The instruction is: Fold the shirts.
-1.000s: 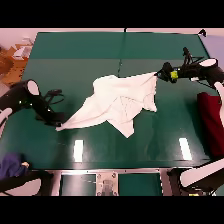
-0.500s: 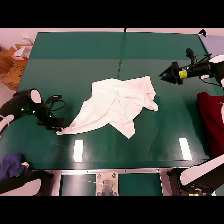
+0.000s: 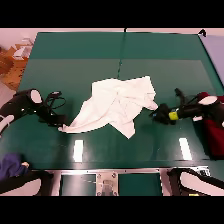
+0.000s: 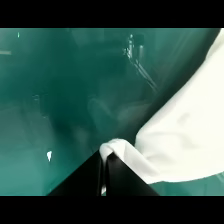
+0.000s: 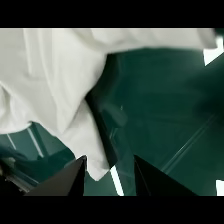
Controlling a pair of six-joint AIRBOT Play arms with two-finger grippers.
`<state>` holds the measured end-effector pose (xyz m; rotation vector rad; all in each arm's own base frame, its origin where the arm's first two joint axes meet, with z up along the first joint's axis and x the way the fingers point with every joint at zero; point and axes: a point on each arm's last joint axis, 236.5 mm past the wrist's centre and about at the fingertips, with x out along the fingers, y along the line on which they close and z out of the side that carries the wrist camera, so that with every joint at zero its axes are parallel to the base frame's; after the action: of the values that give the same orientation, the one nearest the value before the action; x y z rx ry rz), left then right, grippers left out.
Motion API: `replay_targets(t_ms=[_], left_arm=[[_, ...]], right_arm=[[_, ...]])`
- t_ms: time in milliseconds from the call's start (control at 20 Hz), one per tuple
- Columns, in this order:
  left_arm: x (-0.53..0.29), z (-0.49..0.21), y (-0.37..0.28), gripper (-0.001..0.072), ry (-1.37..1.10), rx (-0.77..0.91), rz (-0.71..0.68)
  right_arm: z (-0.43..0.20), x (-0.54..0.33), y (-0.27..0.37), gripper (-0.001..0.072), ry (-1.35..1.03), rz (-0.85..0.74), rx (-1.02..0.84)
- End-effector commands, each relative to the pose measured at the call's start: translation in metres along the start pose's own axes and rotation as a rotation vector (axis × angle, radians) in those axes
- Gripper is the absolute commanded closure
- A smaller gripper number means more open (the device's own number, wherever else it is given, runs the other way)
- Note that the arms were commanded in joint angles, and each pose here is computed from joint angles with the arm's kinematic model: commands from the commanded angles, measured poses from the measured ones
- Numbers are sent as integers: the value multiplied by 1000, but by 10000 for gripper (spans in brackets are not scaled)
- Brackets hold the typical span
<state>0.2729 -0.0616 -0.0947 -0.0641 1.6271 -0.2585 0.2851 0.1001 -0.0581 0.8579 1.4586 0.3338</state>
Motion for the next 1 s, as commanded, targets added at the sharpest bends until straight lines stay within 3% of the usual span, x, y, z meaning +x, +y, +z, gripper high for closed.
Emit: replay_targets(t_ms=[0, 350, 450, 500, 550, 750, 950], left_arm=[[0, 5, -6, 685, -20, -7, -23], [-1, 14, -5, 685, -59, -10, -22], [-1, 16, -5, 685, -66, -11, -21], [-1, 16, -5, 685, -67, -10, -21], [-1, 16, -5, 685, -67, -10, -21], [-42, 38, -13, 686, -143, 27, -20], [-189, 93, -38, 686, -517, 125, 19]], right_arm=[[-43, 51, 1, 348, -17, 38, -19], [-52, 104, 19, 352, 5, 5, -60], [-56, 113, 20, 387, 39, 0, -56], [-58, 114, 24, 599, 53, 8, -66], [-57, 112, 33, 695, 63, 26, -99], [-20, 50, 98, 697, 40, 156, -199], [46, -113, 161, 696, -233, 143, -345]])
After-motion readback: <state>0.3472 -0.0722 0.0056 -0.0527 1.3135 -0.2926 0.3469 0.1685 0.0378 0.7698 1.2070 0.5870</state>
